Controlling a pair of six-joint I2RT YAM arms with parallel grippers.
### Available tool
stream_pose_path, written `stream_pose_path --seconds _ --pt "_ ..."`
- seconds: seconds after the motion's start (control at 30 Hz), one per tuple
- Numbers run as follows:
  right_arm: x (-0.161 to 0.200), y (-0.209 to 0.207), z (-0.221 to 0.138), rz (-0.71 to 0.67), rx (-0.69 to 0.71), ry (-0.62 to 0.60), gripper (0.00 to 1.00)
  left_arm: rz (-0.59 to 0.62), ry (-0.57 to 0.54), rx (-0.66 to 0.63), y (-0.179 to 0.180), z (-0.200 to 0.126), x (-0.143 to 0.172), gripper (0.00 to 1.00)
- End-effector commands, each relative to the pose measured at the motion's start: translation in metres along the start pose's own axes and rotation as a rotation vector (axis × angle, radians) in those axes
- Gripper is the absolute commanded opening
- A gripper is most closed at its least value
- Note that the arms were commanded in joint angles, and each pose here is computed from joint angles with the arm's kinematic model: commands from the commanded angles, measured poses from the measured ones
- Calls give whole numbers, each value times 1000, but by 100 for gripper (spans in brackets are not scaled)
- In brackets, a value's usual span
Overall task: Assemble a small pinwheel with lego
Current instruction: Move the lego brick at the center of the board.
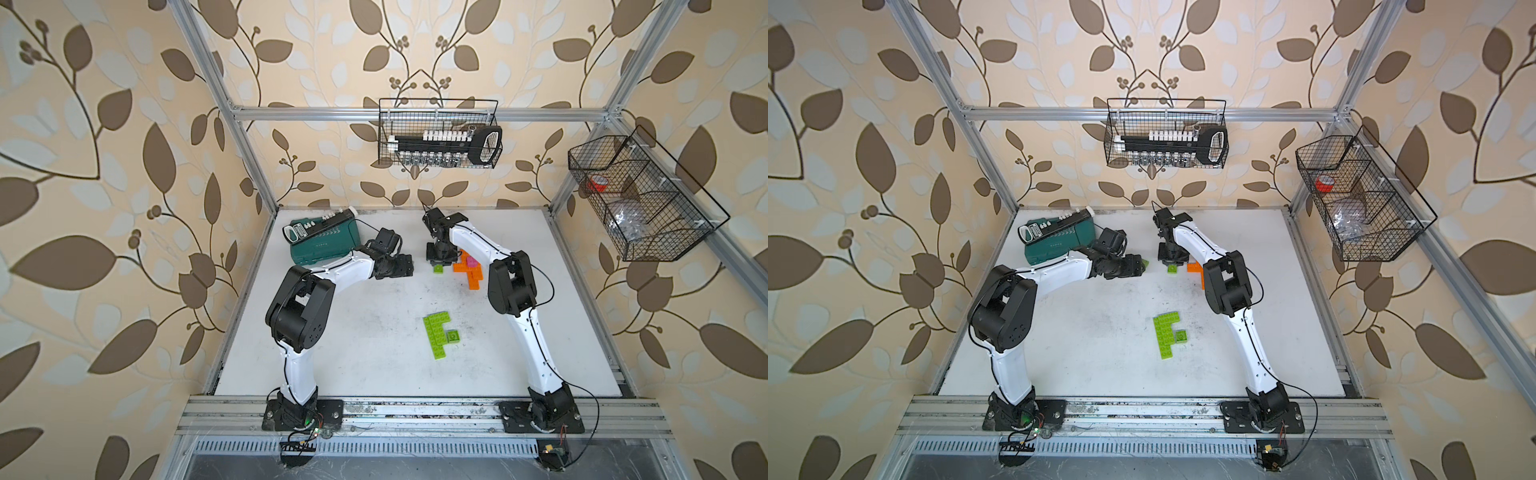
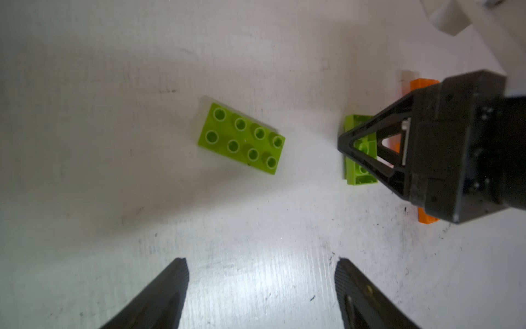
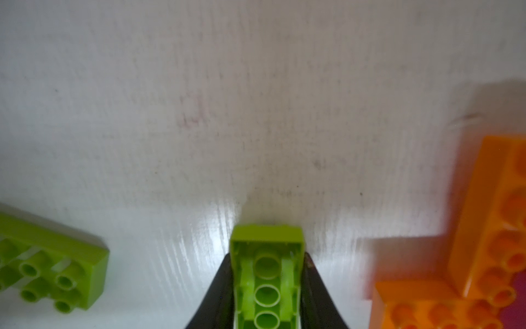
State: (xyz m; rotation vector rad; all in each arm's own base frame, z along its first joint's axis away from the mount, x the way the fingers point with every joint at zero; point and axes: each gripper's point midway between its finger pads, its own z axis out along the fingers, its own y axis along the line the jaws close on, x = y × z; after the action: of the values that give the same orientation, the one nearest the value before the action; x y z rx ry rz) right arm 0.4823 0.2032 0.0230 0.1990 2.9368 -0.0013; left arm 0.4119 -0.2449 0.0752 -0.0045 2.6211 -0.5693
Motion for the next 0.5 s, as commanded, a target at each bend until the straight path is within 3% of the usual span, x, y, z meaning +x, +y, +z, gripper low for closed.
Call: stream_pose_path --seconds 0.0,0.47 --pt "26 8 -2 -38 -7 41 26 -49 -21 -27 3 -30 6 82" --pt "131 71 -16 -154 -83 72 26 -193 35 -58 48 -98 105 83"
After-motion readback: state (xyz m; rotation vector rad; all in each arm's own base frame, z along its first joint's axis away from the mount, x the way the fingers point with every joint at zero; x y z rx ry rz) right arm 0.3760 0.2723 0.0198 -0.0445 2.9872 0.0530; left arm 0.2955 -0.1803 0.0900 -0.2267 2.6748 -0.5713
